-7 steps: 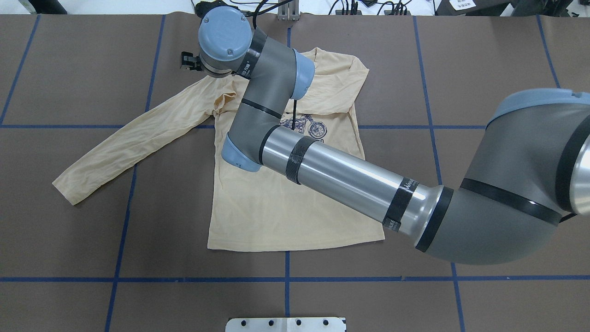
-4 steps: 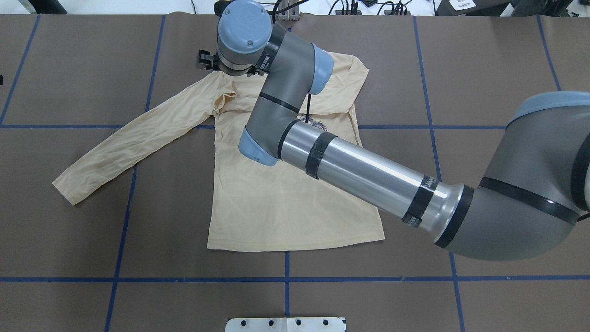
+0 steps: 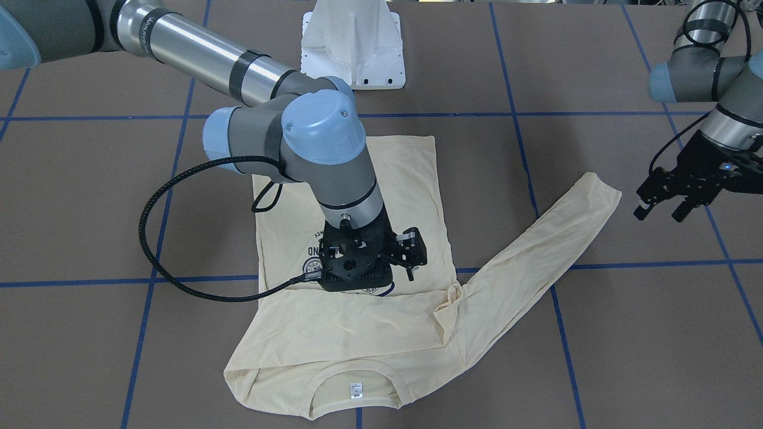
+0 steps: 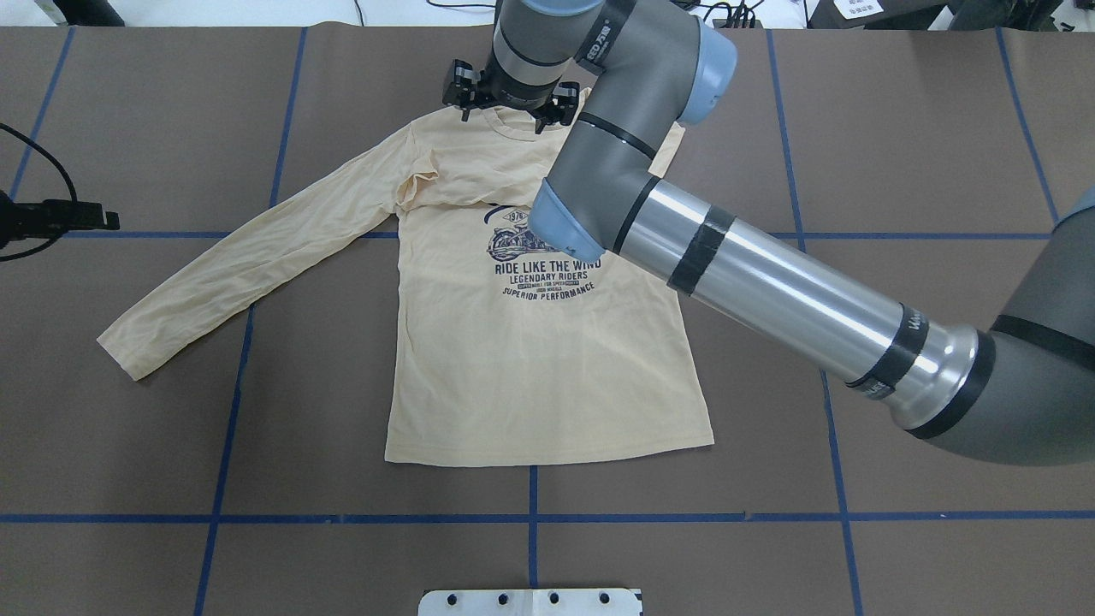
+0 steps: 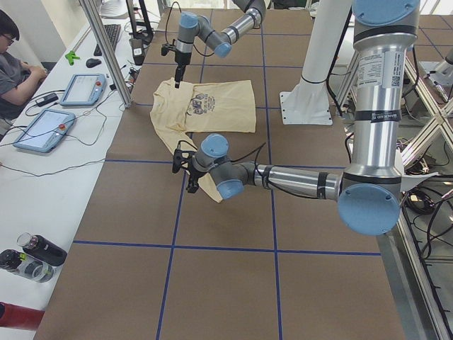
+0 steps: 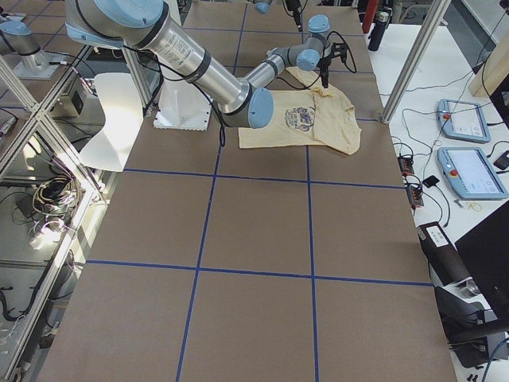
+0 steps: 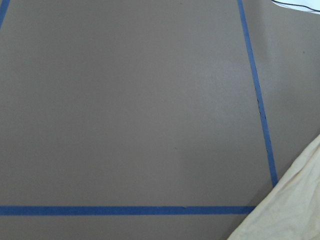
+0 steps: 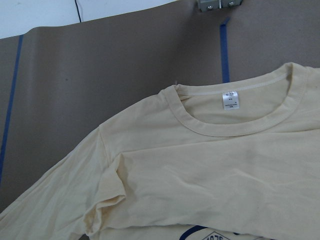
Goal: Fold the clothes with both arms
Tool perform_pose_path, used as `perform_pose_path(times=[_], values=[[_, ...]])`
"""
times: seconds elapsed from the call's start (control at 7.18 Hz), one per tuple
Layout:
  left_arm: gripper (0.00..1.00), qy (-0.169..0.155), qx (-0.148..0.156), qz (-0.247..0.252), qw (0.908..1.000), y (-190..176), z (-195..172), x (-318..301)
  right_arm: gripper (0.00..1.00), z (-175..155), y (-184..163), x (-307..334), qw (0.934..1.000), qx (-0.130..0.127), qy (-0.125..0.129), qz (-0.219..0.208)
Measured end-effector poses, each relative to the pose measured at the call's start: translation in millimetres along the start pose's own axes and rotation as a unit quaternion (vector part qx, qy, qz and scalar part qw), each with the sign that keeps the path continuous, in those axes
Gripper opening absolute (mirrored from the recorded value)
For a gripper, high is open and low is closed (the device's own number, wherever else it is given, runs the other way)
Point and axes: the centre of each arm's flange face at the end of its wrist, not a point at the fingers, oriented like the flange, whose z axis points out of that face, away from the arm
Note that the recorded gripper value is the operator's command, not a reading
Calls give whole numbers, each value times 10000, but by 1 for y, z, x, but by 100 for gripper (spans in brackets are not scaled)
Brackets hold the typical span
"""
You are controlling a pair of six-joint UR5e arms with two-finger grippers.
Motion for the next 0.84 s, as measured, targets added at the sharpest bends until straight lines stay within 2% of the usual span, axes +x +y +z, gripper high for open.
perform_pose_path(times=[0.28,0.42,0.84], values=[[100,-577,17,-173,9982,42,14,20,100,-19,5,53,9998,-173,113,60],[99,-749,-54,-239,9969,60,19,14,100,-29,10,76,9995,-264,185,20],[98,-951,-156,-352,9947,96,27,-4,100,-54,15,136,9988,-448,206,-47]])
